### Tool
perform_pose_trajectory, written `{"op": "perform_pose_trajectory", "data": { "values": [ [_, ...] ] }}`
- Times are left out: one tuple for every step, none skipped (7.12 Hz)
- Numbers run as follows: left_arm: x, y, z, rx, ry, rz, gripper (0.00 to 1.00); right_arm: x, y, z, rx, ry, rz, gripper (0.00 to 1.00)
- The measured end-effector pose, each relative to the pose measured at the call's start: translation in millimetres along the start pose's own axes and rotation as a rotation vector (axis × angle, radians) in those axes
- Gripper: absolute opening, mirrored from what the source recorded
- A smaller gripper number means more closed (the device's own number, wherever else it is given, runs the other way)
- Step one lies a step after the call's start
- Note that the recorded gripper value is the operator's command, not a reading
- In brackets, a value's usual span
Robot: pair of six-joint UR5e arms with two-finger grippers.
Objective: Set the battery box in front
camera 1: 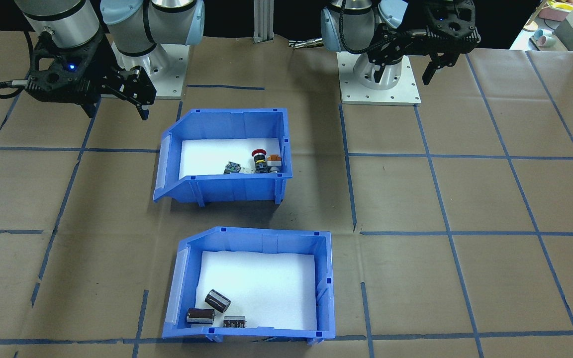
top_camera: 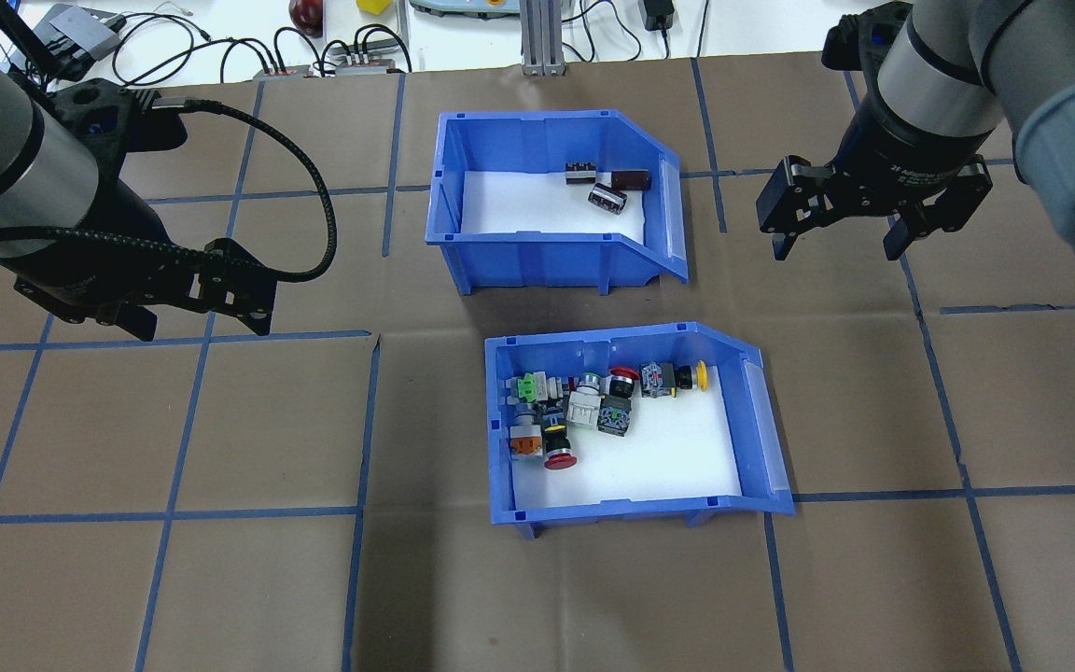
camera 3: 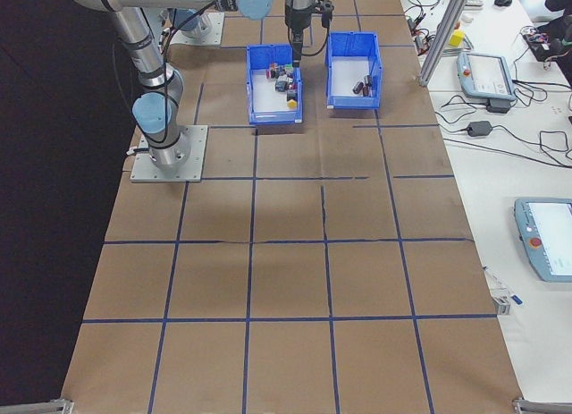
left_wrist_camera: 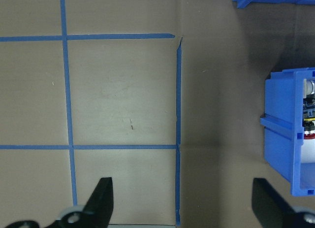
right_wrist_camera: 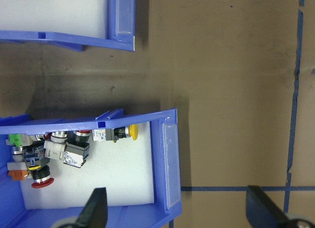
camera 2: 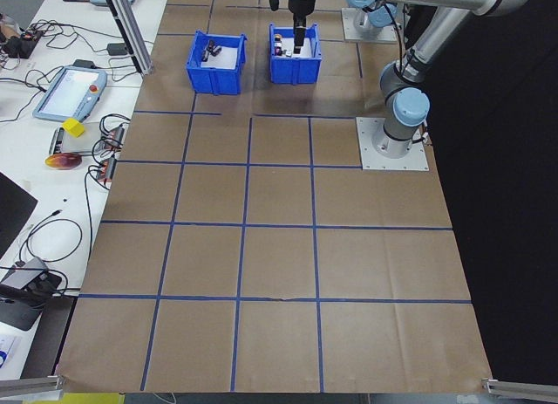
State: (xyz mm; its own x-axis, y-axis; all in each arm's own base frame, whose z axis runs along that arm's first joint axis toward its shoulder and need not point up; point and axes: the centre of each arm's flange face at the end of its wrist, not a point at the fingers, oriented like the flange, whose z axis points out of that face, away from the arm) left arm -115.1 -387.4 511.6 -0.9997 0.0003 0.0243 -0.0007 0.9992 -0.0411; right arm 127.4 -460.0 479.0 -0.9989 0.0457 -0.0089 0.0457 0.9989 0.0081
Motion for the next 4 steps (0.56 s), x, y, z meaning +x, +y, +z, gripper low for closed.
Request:
{"op": "perform_pose_trajectory", "data": {
  "values": [
    [1.0,0.2,0.3,-0.001,0.005,0.001,0.99,0.3,0.3,0.4,-0.003,0.003,0.003,1.0],
    [1.8,0.8,-0.4,0.001,0.008,0.003,0.99,0.4,0.5,1.9,-0.007,0.004,0.003,1.0],
    [2.5,2.2,-1.8,0.004,0.008,0.006,0.99,0.5,0.7,3.6,-0.011,0.004,0.003,1.0],
    [3.0,3.1,-2.3,0.006,0.009,0.007,0.99,0.5,0.9,4.3,-0.013,0.004,0.003,1.0]
  ]
}}
